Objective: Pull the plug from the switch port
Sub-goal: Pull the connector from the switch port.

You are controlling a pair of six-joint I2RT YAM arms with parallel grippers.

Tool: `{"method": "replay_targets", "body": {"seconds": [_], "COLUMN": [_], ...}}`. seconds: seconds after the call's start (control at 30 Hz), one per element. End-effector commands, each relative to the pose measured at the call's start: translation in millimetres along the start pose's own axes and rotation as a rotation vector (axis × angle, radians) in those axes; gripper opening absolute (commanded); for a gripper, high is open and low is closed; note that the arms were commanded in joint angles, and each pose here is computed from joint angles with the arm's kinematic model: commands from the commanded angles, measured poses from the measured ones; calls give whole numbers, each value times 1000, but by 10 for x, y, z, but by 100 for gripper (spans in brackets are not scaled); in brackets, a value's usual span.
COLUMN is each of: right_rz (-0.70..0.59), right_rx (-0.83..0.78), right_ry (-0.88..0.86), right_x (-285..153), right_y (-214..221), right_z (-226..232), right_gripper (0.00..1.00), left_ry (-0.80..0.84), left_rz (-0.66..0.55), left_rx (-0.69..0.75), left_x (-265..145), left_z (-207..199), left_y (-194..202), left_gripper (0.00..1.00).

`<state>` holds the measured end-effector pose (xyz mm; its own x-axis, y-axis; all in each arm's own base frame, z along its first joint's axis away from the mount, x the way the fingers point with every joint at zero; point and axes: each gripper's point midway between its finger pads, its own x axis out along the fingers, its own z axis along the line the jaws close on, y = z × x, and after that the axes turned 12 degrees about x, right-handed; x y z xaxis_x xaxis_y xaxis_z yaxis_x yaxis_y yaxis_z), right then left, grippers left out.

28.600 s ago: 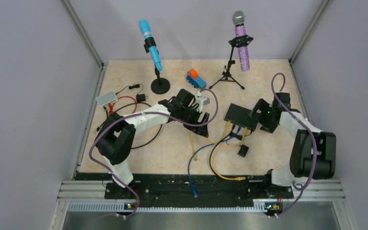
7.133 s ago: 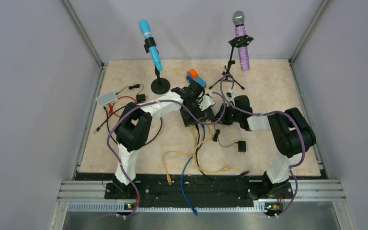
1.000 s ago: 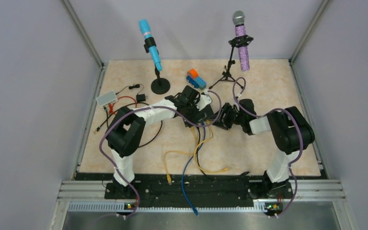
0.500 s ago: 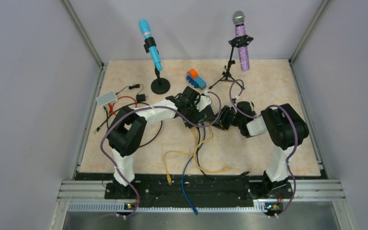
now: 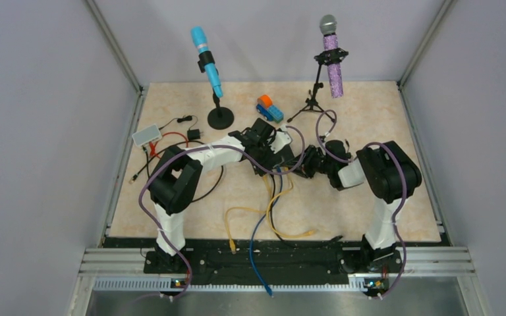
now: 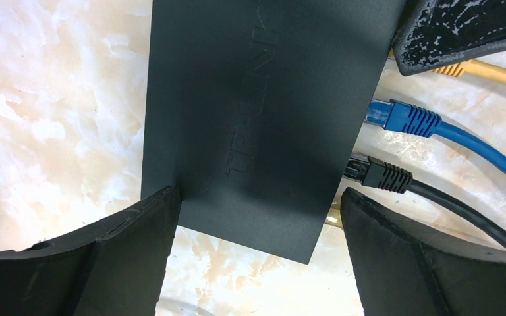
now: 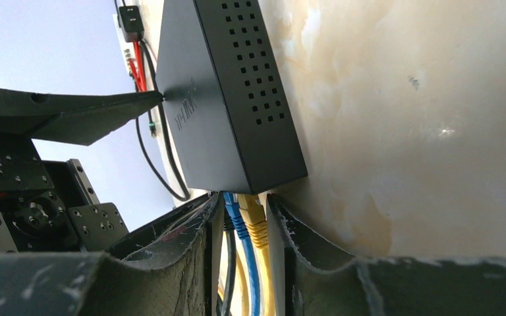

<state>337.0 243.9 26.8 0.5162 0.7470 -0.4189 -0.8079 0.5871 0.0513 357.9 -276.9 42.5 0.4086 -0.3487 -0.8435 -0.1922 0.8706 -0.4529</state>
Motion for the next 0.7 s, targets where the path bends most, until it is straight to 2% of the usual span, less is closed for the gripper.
{"method": "replay_targets", "body": {"seconds": [0.0,0.3,0.53,0.67], "right_rz": [-49,-64,-60,-58], "right_rx": [35,77,74,73], "right_ry": [42,21,13,15], "right_x": [40,37,52,67], "right_y": [-8,7,21,29], "right_z": [-206,-262,-257,-248], "right_gripper": [30,30,21,29], "left_ry": [47,52,47,50], "left_rz": [1,10,14,17], "left_rx": [3,7,8,10], "left_x": [1,8,5,4], "left_z": [-81,-95,-80,-88], "left_y": [-23,-10,-9,-9], "left_gripper": [95,94,94,94]}}
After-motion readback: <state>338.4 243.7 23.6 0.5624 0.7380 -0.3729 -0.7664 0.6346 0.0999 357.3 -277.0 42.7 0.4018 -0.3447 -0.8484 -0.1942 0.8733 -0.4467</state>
